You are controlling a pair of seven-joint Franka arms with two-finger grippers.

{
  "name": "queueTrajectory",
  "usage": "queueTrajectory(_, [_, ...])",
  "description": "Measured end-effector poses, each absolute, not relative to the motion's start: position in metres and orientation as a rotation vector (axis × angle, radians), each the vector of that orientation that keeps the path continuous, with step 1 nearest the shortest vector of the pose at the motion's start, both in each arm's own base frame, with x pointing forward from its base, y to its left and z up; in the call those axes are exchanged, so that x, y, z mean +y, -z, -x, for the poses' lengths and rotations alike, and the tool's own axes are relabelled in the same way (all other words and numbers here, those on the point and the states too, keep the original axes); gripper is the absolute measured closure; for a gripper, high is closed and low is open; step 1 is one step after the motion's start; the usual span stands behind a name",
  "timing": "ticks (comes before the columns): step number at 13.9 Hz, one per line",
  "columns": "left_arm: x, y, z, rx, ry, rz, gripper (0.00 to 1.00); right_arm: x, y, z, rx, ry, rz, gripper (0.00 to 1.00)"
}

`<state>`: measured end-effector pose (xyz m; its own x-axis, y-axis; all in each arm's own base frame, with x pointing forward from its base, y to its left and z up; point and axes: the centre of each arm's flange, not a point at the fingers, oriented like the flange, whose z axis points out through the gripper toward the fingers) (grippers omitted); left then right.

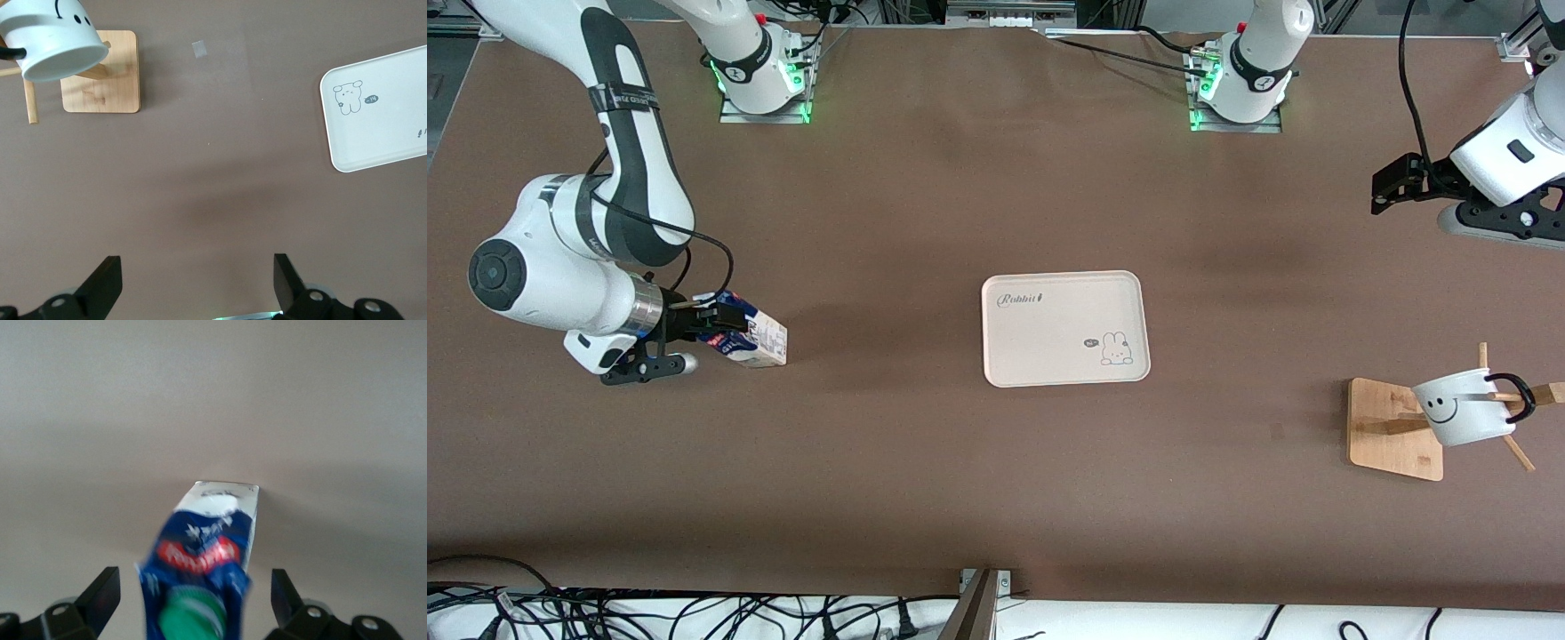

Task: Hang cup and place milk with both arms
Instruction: 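Set the milk carton on the table and open the right gripper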

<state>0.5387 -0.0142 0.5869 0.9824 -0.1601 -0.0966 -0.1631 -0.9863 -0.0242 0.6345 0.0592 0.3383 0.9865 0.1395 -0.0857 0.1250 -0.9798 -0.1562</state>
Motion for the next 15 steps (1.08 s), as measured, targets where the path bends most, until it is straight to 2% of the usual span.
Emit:
queueTrajectory(6, [-0.005,-0.58,-0.516,0.225,-0.084,3.092,0.0,0.043,-0.388,-0.657,-0.187,-0.056,2.985,0.0])
queueTrajectory(9, [-0.004,-0.581,-0.518,0.224,-0.064,3.096,0.0,0.049,-0.421,-0.661,-0.246,-0.071,3.002,0.0])
queueTrajectory(12, [0.0,-0.583,-0.526,0.216,-0.042,3.101,0.0,0.045,-0.468,-0.656,-0.278,-0.106,3.015,0.0])
queueTrajectory(15, [-0.003,-0.581,-0.531,0.213,-0.044,3.102,0.0,0.035,-0.524,-0.637,-0.311,-0.113,3.049,0.0])
